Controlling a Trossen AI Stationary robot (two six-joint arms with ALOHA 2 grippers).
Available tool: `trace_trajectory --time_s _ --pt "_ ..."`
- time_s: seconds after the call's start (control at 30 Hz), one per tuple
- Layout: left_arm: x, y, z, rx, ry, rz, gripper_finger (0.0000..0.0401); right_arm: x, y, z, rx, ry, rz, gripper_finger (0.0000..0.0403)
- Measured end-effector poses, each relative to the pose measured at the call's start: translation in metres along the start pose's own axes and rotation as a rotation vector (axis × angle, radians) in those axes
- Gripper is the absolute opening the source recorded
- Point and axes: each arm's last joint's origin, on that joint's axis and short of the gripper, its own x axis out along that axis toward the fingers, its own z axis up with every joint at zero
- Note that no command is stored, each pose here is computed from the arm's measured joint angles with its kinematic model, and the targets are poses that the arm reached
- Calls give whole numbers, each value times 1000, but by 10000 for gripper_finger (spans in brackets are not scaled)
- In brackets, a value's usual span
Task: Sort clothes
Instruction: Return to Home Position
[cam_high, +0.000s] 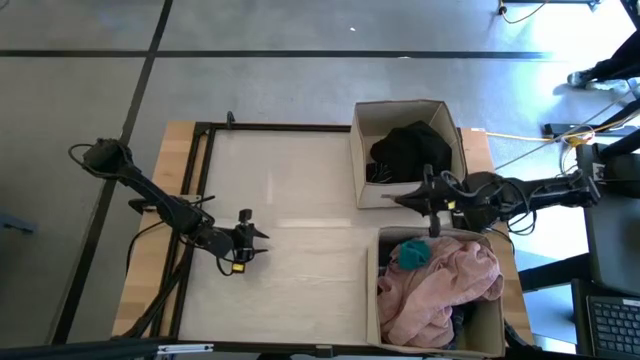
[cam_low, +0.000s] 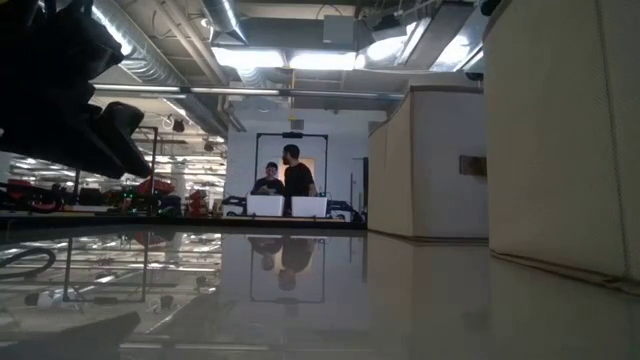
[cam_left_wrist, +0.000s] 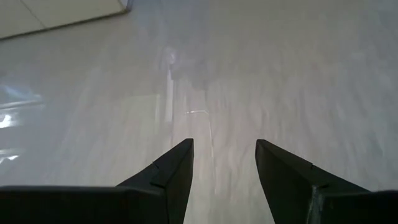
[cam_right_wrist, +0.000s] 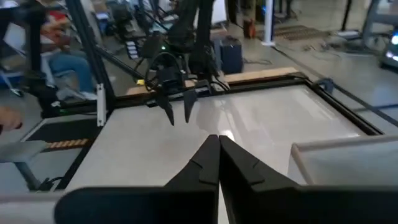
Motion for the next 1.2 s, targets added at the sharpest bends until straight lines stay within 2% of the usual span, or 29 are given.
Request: trace_trajectory --time_s 0.13,0.33,0.67,0.8,1.0,1.2 --pt "0 0 2 6 -20 -4 164 -5 -9 -16 -14 -69 7 4" --pt "0 -1 6 21 -56 -11 164 -12 -14 -39 -50 -94 17 15" --pt "-3 -1 11 19 -101 -18 164 -50 -20 -48 -81 -266 18 16" --pt "-4 0 13 3 -110 -21 164 -63 -22 -54 -73 -280 24 16" --pt "-5 0 14 -31 -127 -26 164 -61 -22 -58 -64 -249 21 17" --pt "-5 -1 18 -49 -159 -33 164 -47 -24 -79 -95 -235 6 17"
